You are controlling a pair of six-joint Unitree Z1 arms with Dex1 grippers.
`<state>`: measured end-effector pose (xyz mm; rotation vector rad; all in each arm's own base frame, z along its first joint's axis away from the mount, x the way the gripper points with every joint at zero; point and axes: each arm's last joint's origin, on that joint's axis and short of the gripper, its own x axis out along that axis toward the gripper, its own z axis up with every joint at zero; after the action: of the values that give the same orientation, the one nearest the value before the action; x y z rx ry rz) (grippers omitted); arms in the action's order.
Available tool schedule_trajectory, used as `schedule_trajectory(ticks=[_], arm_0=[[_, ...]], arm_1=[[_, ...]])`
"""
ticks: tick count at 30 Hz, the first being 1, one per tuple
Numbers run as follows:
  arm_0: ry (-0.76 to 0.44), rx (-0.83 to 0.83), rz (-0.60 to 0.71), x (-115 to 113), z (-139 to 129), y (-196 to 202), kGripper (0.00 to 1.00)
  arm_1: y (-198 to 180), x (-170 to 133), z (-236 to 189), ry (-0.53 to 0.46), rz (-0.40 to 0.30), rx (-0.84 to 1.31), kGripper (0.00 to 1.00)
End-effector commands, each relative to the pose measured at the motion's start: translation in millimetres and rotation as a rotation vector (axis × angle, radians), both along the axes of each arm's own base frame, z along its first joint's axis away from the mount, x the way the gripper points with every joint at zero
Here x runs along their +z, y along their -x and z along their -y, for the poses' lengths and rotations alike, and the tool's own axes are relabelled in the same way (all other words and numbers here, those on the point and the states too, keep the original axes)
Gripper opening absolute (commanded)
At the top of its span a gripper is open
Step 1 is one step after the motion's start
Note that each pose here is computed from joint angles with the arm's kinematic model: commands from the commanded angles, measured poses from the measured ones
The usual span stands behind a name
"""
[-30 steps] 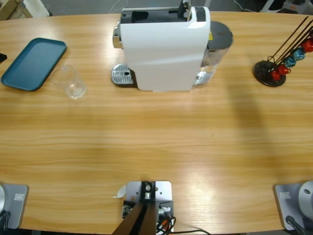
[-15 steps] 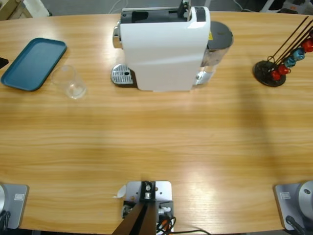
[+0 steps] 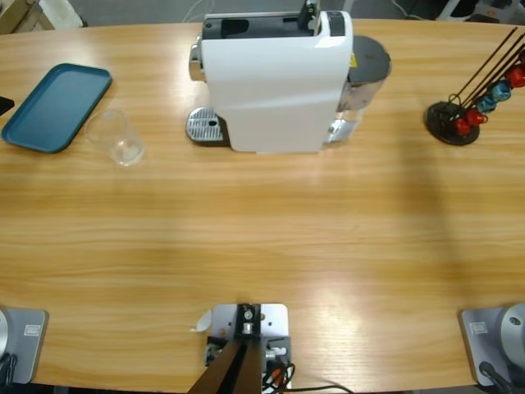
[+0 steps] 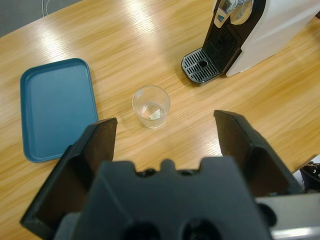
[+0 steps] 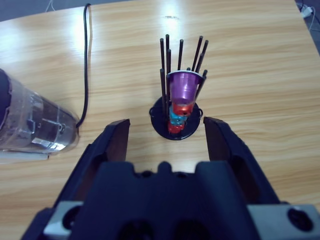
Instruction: Pour coffee
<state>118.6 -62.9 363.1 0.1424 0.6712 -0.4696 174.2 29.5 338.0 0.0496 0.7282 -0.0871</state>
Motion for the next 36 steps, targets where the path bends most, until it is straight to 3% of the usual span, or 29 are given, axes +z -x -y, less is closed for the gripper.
schedule_trajectory(ticks=[1, 36], arm_0=[[-0.044, -0.007, -0.042, -14, 0, 1, 0.830], [-0.048, -0.008, -0.038, -14, 0, 2, 0.830]], arm_1=[[-17, -7, 4, 0.023, -0.030, -0.016, 0.554], [-37, -13, 8, 0.044, -0.059, -0.051, 0.554]])
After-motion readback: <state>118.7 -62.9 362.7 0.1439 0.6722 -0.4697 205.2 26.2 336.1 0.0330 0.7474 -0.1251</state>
